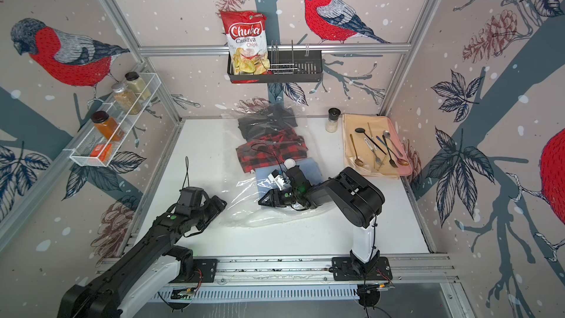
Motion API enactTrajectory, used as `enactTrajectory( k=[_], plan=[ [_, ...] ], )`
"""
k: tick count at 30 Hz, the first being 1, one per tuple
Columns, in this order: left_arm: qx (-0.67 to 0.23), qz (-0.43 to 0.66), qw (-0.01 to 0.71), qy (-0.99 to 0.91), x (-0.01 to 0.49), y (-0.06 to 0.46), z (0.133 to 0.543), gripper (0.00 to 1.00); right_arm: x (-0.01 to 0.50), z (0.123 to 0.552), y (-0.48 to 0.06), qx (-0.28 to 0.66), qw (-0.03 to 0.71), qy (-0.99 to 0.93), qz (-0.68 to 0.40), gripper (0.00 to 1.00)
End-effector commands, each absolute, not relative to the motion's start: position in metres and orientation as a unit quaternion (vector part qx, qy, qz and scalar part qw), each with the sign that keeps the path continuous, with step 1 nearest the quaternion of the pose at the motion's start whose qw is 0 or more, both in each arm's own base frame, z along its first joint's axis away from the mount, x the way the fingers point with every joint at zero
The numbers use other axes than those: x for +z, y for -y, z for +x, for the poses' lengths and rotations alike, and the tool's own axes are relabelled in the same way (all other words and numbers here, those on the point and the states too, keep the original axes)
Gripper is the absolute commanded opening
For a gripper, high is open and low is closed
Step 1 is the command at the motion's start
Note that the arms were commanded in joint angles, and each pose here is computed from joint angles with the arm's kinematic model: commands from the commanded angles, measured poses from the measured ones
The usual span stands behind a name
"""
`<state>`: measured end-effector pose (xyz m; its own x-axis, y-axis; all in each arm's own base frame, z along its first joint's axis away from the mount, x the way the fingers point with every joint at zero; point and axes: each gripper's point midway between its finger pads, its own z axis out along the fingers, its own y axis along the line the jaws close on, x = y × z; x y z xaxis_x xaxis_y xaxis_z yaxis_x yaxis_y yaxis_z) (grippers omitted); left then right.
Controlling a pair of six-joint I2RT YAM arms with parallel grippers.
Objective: Place the folded shirt into the vacuum bag
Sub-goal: Adjust the vacuum bag at the center of the board, then close the vacuum bag at the center of the board.
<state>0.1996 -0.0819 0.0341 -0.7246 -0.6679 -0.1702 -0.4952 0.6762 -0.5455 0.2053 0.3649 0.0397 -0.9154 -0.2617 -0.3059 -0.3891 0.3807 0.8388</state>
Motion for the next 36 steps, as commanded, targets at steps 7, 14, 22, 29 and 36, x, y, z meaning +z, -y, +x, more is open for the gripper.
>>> enactTrajectory(
  k=[7,14,22,29,36],
  plan=[
    [-0.312,-0.350,0.086,-0.879,0.029,0.110,0.168,0.65,0.017,0.213,-0.341,0.432,0.082,-0.878,-0.190,0.62],
    [-0.338,-0.351,0.073,-0.870,0.032,0.118,0.166,0.54,0.012,0.217,-0.339,0.418,0.091,-0.885,-0.185,0.61],
    [-0.359,-0.342,0.096,-0.863,0.051,0.122,0.178,0.00,0.054,0.219,-0.342,0.391,0.186,-0.867,-0.246,0.61],
    [-0.376,-0.313,0.120,-0.864,0.075,0.129,0.196,0.00,0.076,0.211,-0.363,0.355,0.232,-0.842,-0.333,0.57],
    [-0.380,-0.299,0.135,-0.865,0.097,0.130,0.204,0.00,0.045,0.184,-0.375,0.376,0.149,-0.832,-0.381,0.39]
  ],
)
